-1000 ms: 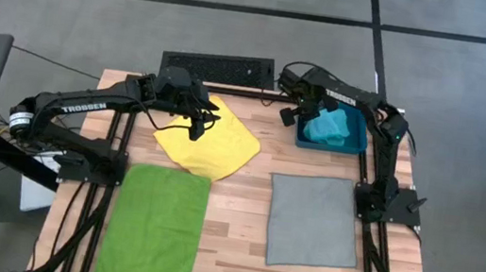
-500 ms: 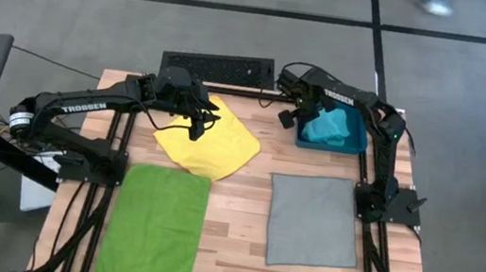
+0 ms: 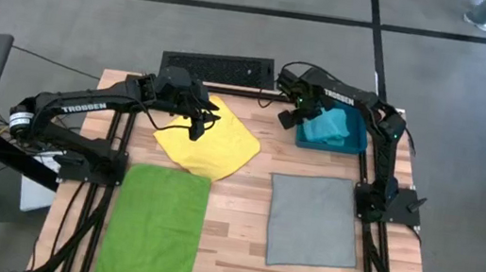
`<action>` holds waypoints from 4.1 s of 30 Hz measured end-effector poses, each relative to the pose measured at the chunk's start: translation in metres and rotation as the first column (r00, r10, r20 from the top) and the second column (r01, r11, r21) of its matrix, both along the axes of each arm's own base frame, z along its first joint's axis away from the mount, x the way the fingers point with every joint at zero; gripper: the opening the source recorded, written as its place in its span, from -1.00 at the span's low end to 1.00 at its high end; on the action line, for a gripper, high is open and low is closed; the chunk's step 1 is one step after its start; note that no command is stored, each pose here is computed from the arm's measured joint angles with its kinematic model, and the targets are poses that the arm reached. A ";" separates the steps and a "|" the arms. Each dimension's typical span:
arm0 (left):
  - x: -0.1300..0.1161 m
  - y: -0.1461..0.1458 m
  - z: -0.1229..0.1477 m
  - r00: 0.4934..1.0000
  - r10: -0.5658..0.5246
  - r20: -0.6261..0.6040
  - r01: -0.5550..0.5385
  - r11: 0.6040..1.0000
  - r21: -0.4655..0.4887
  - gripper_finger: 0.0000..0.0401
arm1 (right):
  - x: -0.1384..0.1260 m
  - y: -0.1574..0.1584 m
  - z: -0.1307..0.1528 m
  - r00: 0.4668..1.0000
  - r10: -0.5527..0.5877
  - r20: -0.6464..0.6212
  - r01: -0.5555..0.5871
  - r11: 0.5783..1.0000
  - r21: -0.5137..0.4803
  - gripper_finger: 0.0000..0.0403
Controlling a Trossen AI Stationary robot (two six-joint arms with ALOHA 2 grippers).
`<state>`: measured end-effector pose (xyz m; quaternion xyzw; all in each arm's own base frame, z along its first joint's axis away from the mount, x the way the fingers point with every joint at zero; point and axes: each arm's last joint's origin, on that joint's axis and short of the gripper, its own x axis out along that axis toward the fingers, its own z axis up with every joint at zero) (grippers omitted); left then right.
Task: Fold microfiber towels
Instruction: Put the blue microfiber cloth into the blue bin, then fold the yellow microfiber cloth
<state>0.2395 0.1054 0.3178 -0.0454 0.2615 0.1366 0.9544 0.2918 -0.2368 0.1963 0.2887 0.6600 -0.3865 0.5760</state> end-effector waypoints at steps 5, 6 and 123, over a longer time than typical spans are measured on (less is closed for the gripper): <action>0.000 0.000 0.000 1.000 0.002 -0.001 -0.002 1.000 -0.004 -0.34 | 0.004 -0.003 0.021 1.000 -0.001 0.022 0.001 1.000 -0.020 -0.05; 0.000 0.000 0.000 1.000 0.005 -0.001 -0.005 1.000 -0.010 -0.34 | 0.005 -0.004 0.027 1.000 -0.001 0.026 0.002 1.000 -0.023 -0.03; 0.033 -0.090 -0.066 0.903 0.094 -0.419 -0.228 0.932 -0.283 -0.34 | 0.077 0.105 -0.005 0.495 0.863 0.096 -0.832 0.503 -0.235 -0.98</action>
